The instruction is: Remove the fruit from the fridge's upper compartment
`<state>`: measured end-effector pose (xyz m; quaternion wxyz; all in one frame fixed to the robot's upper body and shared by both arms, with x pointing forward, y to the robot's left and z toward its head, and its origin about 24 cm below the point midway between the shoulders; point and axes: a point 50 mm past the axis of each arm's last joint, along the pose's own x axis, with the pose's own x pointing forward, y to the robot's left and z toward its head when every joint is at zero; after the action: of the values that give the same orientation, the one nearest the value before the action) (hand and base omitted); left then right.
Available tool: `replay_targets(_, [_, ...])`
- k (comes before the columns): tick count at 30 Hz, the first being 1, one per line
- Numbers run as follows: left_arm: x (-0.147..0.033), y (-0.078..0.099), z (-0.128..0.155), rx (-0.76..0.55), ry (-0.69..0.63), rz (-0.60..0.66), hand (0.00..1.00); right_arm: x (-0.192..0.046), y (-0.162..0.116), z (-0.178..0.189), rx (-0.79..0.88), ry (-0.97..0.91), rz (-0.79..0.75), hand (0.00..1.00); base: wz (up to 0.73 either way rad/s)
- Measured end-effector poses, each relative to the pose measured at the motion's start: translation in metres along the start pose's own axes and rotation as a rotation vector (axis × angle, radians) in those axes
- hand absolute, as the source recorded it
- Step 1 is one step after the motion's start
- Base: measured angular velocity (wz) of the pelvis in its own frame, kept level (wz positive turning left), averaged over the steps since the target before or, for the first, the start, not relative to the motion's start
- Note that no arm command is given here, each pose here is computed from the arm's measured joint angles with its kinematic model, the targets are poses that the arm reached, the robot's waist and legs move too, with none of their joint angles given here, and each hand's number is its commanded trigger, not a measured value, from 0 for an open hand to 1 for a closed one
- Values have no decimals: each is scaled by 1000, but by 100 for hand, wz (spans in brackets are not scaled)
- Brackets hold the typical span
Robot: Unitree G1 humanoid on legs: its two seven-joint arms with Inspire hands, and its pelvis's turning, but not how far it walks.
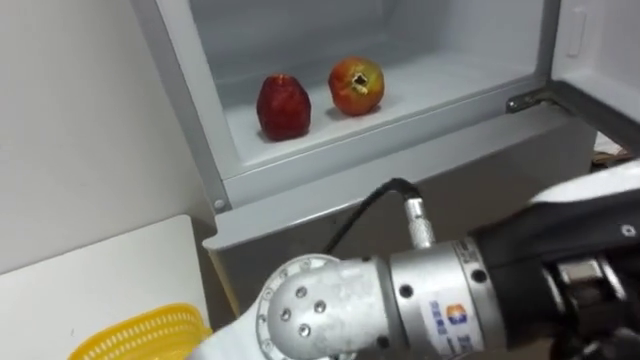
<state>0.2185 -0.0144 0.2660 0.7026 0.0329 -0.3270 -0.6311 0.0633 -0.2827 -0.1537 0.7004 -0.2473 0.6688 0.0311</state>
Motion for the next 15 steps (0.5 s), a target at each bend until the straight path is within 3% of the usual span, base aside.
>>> replay_targets(10, [-35, 42, 27, 184, 21, 245, 0, 0, -2, -4, 28, 10, -13, 0, 0])
replay_targets(15, [-47, 53, 32, 247, 41, 365, 0, 0, -1, -6, 5, 15, -19, 0, 7])
